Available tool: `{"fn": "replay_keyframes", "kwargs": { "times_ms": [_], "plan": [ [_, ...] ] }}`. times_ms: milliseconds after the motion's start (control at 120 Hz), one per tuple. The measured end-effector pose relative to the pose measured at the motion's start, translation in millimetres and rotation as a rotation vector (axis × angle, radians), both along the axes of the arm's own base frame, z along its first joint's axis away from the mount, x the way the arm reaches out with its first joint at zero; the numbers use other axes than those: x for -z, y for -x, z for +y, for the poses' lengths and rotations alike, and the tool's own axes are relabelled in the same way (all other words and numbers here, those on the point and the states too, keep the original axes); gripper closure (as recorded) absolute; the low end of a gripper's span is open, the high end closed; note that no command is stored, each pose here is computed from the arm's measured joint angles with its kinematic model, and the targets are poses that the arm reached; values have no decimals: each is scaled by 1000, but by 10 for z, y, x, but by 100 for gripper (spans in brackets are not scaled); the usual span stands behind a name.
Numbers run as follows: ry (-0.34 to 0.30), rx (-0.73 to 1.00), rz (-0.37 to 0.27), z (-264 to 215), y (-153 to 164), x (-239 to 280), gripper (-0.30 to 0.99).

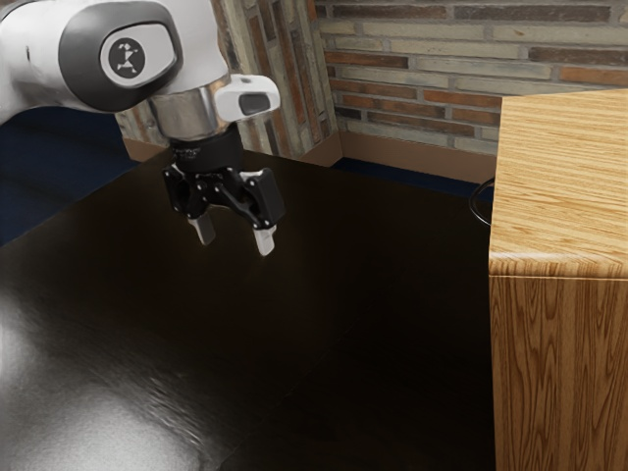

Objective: Pull the drawer handle with one arm to open the drawer

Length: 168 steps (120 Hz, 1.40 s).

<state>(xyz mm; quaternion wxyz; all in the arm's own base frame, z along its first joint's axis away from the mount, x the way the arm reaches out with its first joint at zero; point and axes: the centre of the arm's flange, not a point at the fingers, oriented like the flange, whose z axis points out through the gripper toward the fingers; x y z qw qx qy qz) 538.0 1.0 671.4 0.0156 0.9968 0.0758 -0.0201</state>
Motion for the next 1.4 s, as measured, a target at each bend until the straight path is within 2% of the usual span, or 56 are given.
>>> {"fn": "replay_keyframes", "kwargs": {
  "times_ms": [183, 208, 258, 300, 350, 417, 483, 567, 617, 683, 792, 858, 1050, 1200, 1400],
  "plan": [
    [4, -43, -113, 39, -68, -200, 0],
    [7, -47, -168, 43, -16, -471, 0],
    [26, -48, -351, 33, 374, -1375, 0],
    [43, -44, -411, -18, 571, -1684, 0],
    [67, 10, -404, -329, 566, -1687, 0],
    [104, 129, -353, -972, 486, -1502, 0],
    [135, 240, -316, -1566, 539, -1382, 0],
    [212, 370, -209, -2305, 539, -1006, 0],
    [242, 403, -175, -2509, 556, -901, 0],
    [255, 349, -168, -2295, 385, -836, 0],
    [245, 164, -218, -1376, 83, -923, 0],
    [242, 102, -249, -1096, -65, -898, 0],
    [270, 170, -299, -1667, -208, -752, 0],
    [249, 132, -329, -1571, -414, -622, 0],
    [228, 111, -352, -1542, -496, -532, 0]
  ]
}}
